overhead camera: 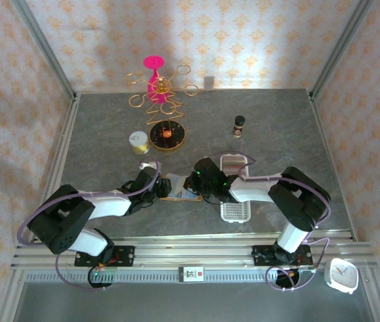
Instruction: Put the credit cards into the card holder
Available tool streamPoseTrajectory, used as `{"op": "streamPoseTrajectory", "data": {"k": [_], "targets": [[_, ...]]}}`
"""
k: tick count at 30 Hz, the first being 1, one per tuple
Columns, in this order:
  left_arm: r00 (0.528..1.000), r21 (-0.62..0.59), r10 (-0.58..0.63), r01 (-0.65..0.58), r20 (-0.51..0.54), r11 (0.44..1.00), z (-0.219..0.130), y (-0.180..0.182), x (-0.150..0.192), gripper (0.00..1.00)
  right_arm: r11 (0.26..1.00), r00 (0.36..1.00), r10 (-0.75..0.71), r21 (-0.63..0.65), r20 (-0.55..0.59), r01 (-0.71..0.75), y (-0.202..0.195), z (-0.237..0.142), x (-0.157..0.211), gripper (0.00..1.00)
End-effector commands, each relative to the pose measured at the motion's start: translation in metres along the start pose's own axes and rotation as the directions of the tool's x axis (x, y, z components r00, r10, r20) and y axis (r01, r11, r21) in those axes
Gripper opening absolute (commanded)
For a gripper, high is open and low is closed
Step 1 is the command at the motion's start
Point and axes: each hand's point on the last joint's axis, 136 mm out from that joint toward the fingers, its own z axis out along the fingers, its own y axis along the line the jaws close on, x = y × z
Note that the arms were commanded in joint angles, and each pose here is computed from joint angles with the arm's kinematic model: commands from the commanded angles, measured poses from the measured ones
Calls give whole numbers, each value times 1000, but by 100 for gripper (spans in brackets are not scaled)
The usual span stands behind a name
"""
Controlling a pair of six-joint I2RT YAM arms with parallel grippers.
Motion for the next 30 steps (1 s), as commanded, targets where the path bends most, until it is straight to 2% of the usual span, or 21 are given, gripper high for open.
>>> {"op": "streamPoseTrajectory", "data": {"k": [1, 7, 17, 30], "targets": [[991, 12, 15, -14, -129, 1000, 5, 0, 33, 33, 998, 999, -13, 54, -53, 15, -8, 3, 17, 0], [993, 13, 14, -12, -117, 1000, 4, 0, 31, 33, 989, 1000, 13, 147, -1, -12, -26, -6, 11, 0], [992, 13, 13, -11, -123, 1000, 5, 0, 32, 33, 989, 1000, 7, 149, -22, -4, -27, -3, 17, 0], [991, 25, 6, -3, -134, 1000, 6, -2, 34, 38, 999, 996, -33, -33, -77, 30, 11, 7, 22, 0]]}}
